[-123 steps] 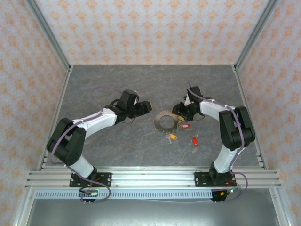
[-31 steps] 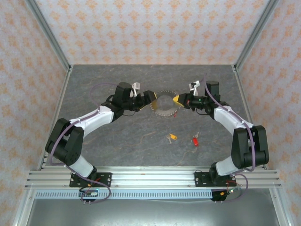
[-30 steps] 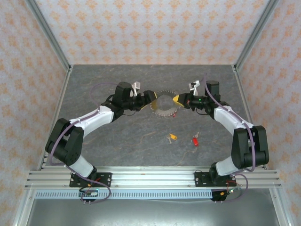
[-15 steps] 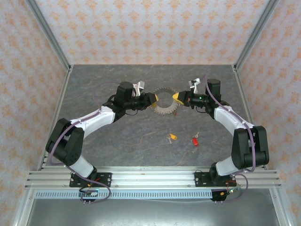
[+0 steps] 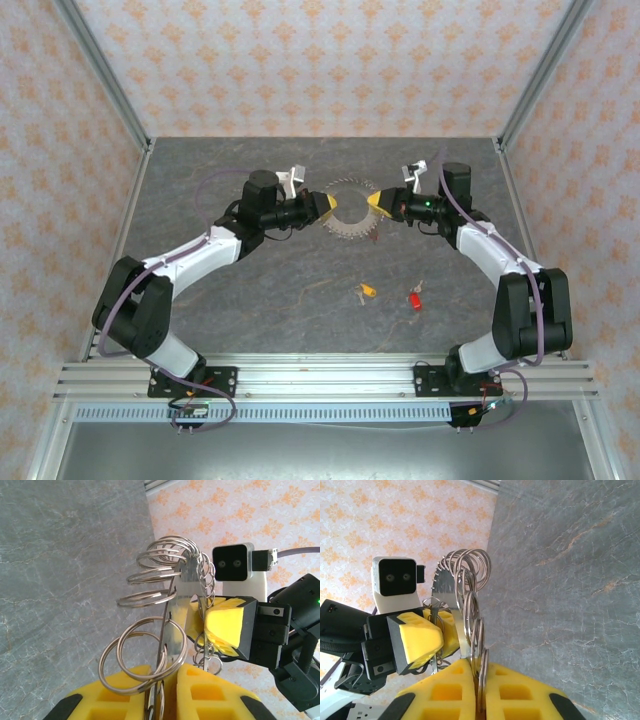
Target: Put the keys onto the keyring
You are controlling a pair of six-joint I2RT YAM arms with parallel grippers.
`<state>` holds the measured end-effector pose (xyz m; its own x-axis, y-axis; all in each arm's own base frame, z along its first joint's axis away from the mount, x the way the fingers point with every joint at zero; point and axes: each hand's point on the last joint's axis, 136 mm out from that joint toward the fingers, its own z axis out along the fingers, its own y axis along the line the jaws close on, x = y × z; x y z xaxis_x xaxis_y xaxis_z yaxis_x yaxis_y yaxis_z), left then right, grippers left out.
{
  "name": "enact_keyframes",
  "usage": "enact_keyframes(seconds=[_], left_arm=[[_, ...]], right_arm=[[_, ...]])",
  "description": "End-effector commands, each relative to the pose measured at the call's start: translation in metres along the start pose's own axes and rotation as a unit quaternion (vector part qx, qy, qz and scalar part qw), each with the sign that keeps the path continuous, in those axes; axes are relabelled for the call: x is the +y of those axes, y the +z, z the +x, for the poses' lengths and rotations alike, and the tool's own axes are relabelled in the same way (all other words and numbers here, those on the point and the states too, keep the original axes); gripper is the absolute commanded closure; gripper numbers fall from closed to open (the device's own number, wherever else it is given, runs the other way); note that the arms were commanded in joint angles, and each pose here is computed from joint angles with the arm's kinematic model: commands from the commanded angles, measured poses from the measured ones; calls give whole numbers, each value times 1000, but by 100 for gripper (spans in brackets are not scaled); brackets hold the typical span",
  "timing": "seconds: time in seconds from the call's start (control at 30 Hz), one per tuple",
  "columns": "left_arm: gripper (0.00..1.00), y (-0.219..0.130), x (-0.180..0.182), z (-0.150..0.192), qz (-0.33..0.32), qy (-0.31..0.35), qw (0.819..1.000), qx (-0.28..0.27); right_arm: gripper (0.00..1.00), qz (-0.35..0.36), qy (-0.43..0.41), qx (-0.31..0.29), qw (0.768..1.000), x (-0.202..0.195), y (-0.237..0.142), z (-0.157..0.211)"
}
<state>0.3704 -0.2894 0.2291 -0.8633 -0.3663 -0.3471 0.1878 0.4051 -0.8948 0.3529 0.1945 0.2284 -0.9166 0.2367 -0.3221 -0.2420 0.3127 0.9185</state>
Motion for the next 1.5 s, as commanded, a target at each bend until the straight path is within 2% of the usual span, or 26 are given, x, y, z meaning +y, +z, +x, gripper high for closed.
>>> enact_keyframes(seconds=[0.0, 0.03, 0.13, 0.17, 0.27, 0.33, 0.47, 0.6, 0.73, 0.8, 0.93, 1.07, 1.17, 1.27, 1.47], left_arm=[[100, -13, -35, -12, 41, 38, 998, -34], [100, -15, -39, -13, 46, 41, 997, -39], [100, -27, -50, -19, 57, 56, 994, -69], [100, -33, -54, -21, 62, 65, 992, -85], [100, -50, -70, -27, 85, 88, 985, -126], [100, -59, -77, -27, 90, 109, 980, -140], [100, -77, -92, -24, 100, 157, 969, -163], [100, -88, -105, -15, 94, 212, 960, -159], [100, -94, -114, -7, 91, 246, 955, -135], [100, -97, -118, -5, 96, 255, 953, -133], [100, -98, -128, -4, 108, 270, 949, -126], [100, -101, -136, -6, 114, 277, 945, -128], [100, -102, -140, -6, 116, 282, 944, -128], [100, -102, -143, -4, 121, 287, 942, -122], [100, -108, -146, -2, 125, 293, 940, -125]], right_arm=[[85, -16, -47, -10, 999, 28, -6, -7], [78, -11, -48, -14, 999, 27, -7, -8], [73, 10, -50, -35, 998, 28, -12, -11], [66, 23, -52, -47, 997, 27, -16, -13], [62, 61, -67, -89, 992, 29, -29, -18], [55, 85, -84, -121, 985, 34, -41, -21], [54, 109, -140, -196, 964, 56, -69, -25], [51, 75, -224, -247, 940, 83, -87, -11], [58, 41, -298, -247, 921, 97, -86, 18], [58, 44, -346, -235, 907, 103, -79, 38], [63, 68, -442, -219, 867, 99, -63, 76], [70, 132, -482, -244, 831, 84, -57, 84], [72, 169, -535, -247, 790, 78, -49, 91], [79, 157, -603, -245, 743, 83, -37, 103], [81, 137, -641, -284, 699, 100, -31, 105]])
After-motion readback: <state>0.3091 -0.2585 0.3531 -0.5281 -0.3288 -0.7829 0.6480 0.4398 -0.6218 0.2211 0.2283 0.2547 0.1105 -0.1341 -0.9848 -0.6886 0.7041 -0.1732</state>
